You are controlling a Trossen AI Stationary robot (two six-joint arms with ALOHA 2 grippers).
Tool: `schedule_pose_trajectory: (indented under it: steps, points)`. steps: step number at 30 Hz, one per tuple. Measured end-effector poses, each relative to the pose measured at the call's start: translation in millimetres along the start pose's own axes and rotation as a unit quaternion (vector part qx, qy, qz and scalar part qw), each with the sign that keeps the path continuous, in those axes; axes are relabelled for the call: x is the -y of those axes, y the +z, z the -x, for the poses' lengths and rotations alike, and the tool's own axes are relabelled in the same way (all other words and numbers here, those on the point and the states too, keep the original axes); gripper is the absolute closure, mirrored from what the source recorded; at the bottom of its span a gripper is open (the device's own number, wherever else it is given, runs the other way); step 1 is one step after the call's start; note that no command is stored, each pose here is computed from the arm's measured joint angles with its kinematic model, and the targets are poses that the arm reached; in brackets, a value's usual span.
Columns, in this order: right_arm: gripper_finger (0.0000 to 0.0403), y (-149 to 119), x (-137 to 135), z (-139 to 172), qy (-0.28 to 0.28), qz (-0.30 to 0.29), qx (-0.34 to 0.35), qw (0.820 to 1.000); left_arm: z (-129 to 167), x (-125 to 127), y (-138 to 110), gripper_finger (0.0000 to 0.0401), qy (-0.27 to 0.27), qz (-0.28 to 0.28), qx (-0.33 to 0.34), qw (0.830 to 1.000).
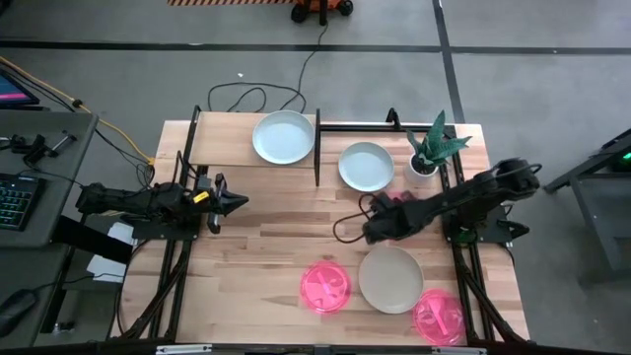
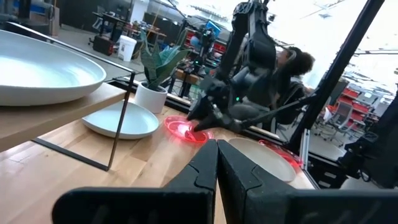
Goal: Place and stack plates onto a shelf
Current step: Put the top center transparent pink plate on the shelf
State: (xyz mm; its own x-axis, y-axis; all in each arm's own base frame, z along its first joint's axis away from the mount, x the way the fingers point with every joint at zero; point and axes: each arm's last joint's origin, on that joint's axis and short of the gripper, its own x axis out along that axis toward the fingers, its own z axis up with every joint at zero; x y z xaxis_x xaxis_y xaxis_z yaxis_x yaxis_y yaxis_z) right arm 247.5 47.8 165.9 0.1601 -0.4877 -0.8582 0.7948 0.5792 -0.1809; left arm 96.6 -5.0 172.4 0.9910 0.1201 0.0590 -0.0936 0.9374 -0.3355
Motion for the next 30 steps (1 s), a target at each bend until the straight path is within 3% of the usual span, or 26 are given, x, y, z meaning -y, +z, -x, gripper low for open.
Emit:
schedule_pose_trajectory:
  steps: [20,23,28,30]
  points:
    - [0.0218,-20,-23,-43,-0.062,-0.067,-0.018,0.996,0,0,0,0.04,0.0,0.001,0.0,1.0]
    - [0.0253,-22,-23,-45,-0.07,-0.062,-0.018,0.995,0,0,0,0.04,0.0,0.001,0.0,1.0]
    - [0.0373,-23,-21,-46,-0.084,-0.045,-0.02,0.995,0,0,0,0.04,0.0,0.001,0.0,1.0]
    - [0.0391,-23,-19,-47,-0.089,-0.034,-0.021,0.995,0,0,0,0.04,0.0,0.001,0.0,1.0]
